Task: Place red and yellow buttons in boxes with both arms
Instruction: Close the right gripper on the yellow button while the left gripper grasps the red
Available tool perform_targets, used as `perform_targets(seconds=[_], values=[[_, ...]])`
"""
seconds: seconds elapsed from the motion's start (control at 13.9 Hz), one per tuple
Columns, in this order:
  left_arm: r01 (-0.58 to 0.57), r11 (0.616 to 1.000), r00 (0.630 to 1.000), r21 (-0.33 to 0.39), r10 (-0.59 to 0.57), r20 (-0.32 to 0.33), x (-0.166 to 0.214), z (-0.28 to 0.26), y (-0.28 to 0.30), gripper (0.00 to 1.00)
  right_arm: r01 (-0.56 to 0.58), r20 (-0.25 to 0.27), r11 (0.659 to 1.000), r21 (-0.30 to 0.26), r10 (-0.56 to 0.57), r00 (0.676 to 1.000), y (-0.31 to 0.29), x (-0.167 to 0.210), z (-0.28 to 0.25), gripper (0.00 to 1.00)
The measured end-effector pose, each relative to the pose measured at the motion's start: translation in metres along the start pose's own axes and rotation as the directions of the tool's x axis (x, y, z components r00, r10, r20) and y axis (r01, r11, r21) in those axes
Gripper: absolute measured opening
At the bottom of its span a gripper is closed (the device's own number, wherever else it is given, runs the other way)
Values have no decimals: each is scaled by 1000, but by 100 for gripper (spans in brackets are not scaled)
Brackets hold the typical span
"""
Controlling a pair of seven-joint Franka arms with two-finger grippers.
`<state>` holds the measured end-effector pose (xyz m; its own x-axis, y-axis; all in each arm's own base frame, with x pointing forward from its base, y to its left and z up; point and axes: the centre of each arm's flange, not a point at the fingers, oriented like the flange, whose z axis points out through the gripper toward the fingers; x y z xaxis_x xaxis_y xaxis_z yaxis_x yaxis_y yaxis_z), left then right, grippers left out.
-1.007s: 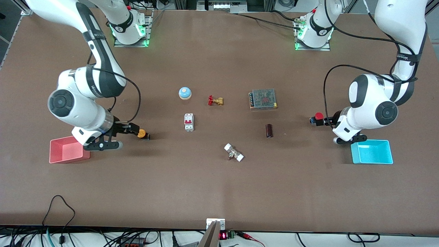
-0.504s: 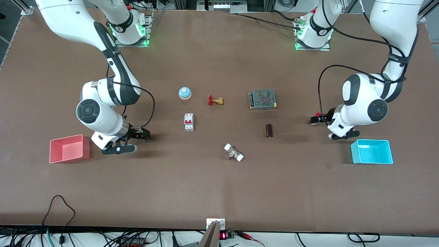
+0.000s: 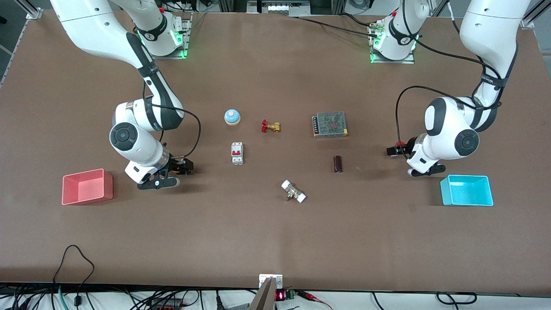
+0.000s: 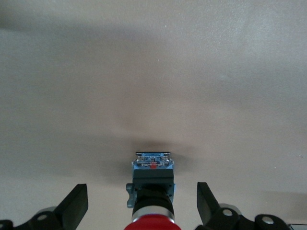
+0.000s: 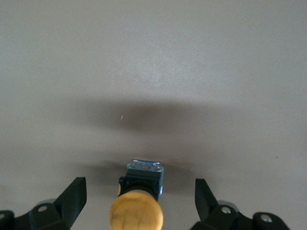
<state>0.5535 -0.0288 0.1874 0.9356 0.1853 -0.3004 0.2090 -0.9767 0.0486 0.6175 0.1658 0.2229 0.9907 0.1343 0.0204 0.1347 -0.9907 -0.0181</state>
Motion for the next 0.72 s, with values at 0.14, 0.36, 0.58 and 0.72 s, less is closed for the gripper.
perform_targets(seconds=[0.14, 0.36, 0.58, 0.72], values=[[-1, 1000, 1000, 0, 1, 3, 0, 2, 1, 100, 4, 8, 1000, 1, -4, 1000, -2, -3, 3, 100], [-10, 1000, 1000, 1, 10, 5, -1, 3, 3, 96, 8, 19, 1000, 0, -8, 1000, -4, -7, 8, 100], [-40, 999, 999, 1, 40, 6, -1, 4, 6, 79, 8, 21, 1000, 0, -8, 1000, -4, -7, 9, 96], [-43, 999, 999, 1, 43, 7, -1, 4, 6, 72, 8, 22, 1000, -1, -8, 1000, -4, -8, 10, 88]])
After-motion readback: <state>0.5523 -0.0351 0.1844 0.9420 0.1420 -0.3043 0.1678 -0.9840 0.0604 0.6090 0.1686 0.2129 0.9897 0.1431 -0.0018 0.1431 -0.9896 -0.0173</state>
